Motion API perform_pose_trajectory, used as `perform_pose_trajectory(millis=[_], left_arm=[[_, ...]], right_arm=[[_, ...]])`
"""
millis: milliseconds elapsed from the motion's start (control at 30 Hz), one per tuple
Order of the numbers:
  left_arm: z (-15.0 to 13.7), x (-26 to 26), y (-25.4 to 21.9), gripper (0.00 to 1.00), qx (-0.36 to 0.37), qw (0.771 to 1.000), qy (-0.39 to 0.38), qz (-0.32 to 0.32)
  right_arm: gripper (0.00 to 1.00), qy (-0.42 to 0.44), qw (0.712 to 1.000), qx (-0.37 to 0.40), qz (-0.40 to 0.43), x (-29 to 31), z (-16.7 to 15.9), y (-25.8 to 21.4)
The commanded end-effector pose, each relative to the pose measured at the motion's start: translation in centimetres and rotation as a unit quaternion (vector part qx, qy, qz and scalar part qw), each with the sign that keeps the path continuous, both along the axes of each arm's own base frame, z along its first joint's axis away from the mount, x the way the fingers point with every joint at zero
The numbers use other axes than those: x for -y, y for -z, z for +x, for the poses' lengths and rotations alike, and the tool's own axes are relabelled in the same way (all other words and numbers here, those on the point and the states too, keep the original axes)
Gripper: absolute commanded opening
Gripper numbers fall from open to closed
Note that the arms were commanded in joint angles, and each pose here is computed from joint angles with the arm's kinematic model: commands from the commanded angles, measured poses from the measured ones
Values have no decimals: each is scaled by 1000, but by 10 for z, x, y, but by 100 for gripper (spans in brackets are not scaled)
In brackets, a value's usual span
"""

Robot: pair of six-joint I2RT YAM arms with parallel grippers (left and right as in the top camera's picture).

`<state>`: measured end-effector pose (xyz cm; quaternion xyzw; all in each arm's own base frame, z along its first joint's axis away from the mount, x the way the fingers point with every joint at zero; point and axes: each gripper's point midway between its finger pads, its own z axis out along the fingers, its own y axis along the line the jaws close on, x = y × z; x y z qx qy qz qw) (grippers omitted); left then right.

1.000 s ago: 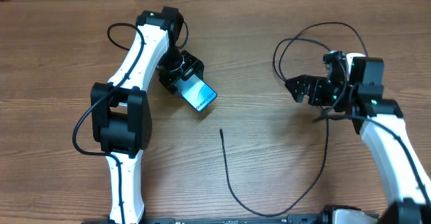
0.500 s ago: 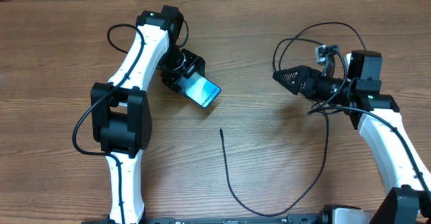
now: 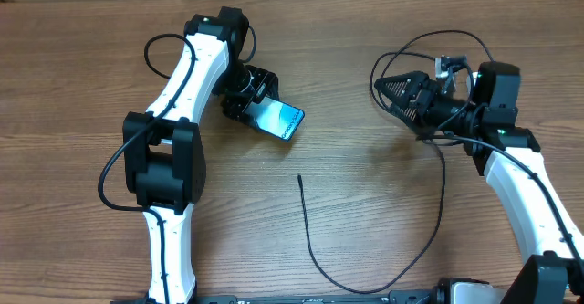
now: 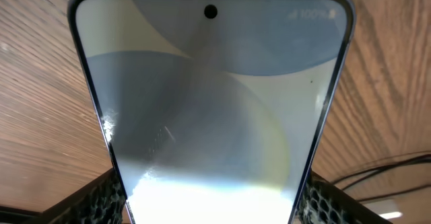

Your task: Plug charger to phone and switch on socket

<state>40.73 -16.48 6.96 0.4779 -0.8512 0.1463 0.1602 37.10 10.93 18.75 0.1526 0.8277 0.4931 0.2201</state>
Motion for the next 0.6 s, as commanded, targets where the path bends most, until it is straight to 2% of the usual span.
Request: perform_pose_trajectory(millis=[0, 167, 300, 567], left_arm=[[9, 13, -33, 4, 30, 999, -19, -36], [9, 14, -33, 4, 29, 999, -22, -37], [8, 17, -36, 4, 26, 998, -23, -49], [6, 31, -41, 4, 11, 996, -39, -76]], right_arm=[[100, 9, 1000, -21, -17, -14, 5, 7], [100, -17, 998, -66, 10, -54, 3, 21], [100, -48, 997, -55, 8, -81, 2, 28], [98, -26, 996, -44, -72, -111, -2, 49]])
